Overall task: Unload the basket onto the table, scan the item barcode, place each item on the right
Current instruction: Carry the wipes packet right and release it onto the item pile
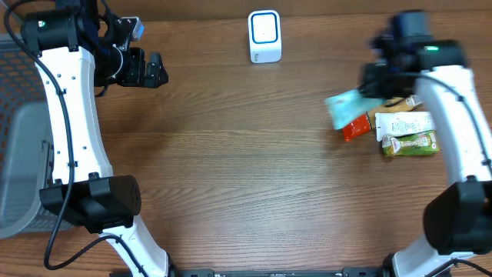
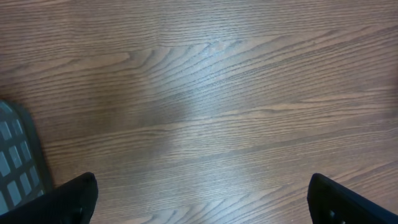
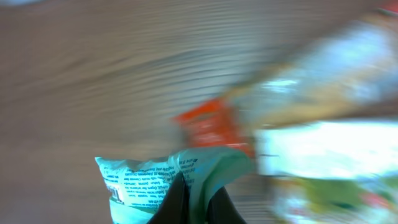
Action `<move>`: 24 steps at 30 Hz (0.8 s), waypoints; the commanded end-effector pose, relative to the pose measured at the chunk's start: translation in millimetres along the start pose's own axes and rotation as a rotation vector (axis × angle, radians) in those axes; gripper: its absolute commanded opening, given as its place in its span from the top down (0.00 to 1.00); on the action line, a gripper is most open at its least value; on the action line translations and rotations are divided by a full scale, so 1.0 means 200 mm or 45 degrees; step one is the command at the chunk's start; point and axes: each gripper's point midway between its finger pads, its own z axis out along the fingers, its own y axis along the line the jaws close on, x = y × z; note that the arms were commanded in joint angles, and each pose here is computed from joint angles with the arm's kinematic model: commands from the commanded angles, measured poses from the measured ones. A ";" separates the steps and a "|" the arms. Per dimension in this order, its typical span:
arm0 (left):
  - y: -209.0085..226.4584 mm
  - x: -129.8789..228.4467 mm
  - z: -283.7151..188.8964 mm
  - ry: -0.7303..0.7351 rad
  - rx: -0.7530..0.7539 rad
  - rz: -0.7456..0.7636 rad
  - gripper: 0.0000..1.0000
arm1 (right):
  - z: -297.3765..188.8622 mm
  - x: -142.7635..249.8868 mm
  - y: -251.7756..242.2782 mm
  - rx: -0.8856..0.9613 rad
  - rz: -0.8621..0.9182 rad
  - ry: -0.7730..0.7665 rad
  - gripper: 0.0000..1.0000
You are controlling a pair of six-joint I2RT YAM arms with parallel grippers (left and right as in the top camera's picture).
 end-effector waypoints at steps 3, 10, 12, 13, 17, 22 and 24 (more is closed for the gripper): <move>0.00 -0.01 0.01 0.002 0.012 0.017 0.01 | 0.07 0.05 -0.47 0.138 0.373 -0.007 0.96; 0.00 -0.01 0.01 0.001 0.011 0.015 0.00 | -0.02 0.01 -0.49 0.064 0.363 -0.063 0.16; 0.00 -0.01 0.01 0.002 0.012 0.016 0.00 | -0.13 -0.02 -0.43 0.023 0.344 -0.105 0.10; 0.00 -0.01 0.01 0.002 0.011 0.016 0.01 | -0.19 -0.03 -0.40 -0.005 0.332 -0.128 0.09; 0.00 -0.01 0.01 0.002 0.011 0.016 0.00 | -0.55 0.02 -0.16 -0.171 0.258 -0.206 0.00; 0.00 -0.01 0.01 0.002 0.012 0.016 0.01 | -0.97 0.27 0.05 -0.288 0.174 -0.281 0.00; 0.00 -0.01 0.01 0.002 0.012 0.016 0.01 | -1.07 0.36 0.07 -0.291 0.161 -0.325 0.00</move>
